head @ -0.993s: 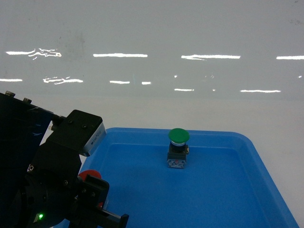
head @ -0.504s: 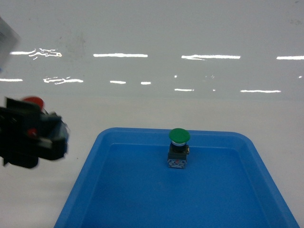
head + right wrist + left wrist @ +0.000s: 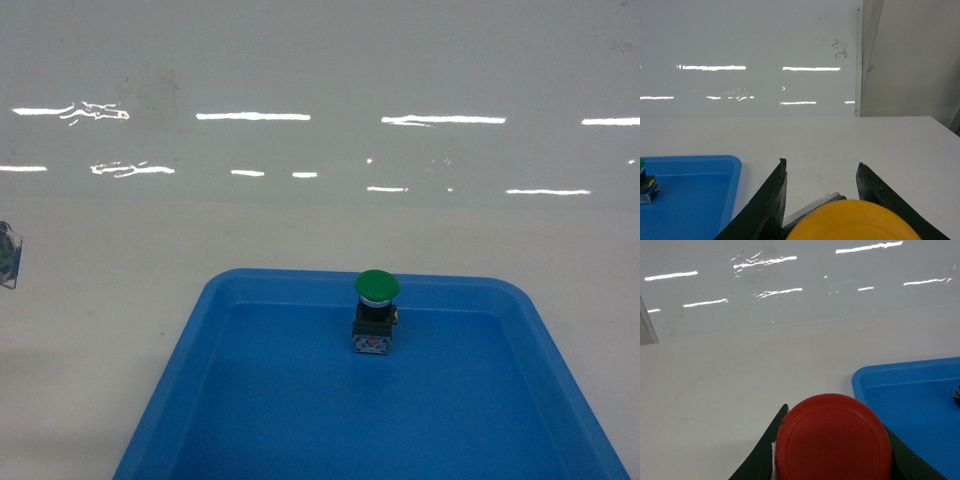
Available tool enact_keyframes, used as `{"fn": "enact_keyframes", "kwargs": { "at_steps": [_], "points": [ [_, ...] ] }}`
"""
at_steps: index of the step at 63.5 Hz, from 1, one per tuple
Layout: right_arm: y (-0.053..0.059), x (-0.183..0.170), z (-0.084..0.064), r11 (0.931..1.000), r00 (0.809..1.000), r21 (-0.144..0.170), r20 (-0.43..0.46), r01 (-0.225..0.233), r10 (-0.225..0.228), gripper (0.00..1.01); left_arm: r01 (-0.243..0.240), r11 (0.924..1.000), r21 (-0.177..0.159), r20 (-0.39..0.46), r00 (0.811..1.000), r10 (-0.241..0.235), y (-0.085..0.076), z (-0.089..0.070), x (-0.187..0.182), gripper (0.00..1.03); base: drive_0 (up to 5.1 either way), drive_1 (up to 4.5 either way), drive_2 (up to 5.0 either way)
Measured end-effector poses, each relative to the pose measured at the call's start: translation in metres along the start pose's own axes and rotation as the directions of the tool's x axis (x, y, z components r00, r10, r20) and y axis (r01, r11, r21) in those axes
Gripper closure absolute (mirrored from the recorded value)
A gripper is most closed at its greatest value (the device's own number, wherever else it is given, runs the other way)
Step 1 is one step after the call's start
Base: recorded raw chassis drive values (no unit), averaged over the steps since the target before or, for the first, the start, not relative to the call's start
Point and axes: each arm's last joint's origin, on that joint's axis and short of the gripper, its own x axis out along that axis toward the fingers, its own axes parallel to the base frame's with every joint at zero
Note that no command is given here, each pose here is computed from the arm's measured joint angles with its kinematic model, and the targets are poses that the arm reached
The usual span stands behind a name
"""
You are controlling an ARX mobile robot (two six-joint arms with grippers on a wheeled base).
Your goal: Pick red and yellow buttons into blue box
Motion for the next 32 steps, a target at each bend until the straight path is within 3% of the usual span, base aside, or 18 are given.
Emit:
{"fn": "enact_keyframes", "kwargs": {
  "at_steps": [13, 20, 32],
  "points": [
    [0.000, 0.000, 0.000, 1.0000, 1.000, 0.000, 0.000, 0.000, 0.000, 0.63, 0.008, 0.9995, 0.030, 0.004, 1.000, -0.008, -0.001, -0.012, -0.022, 0.72, 0.0, 0.00, 0.0],
    [0.000, 0.000, 0.000, 1.0000, 1.000, 0.000, 0.000, 0.000, 0.000, 0.63, 0.015, 0.9985, 0.054, 0.023, 1.000, -0.016, 0.000, -0.010, -0.025, 0.72, 0.0, 0.00, 0.0],
    [0.000, 0.000, 0.000, 1.0000, 1.000, 0.000, 0.000, 0.000, 0.000, 0.63, 0.018, 0.9977, 0.065, 0.019, 1.000, -0.019, 0.000, -0.011, -0.025, 0.72, -0.2, -0.19, 0.4]
  ]
}}
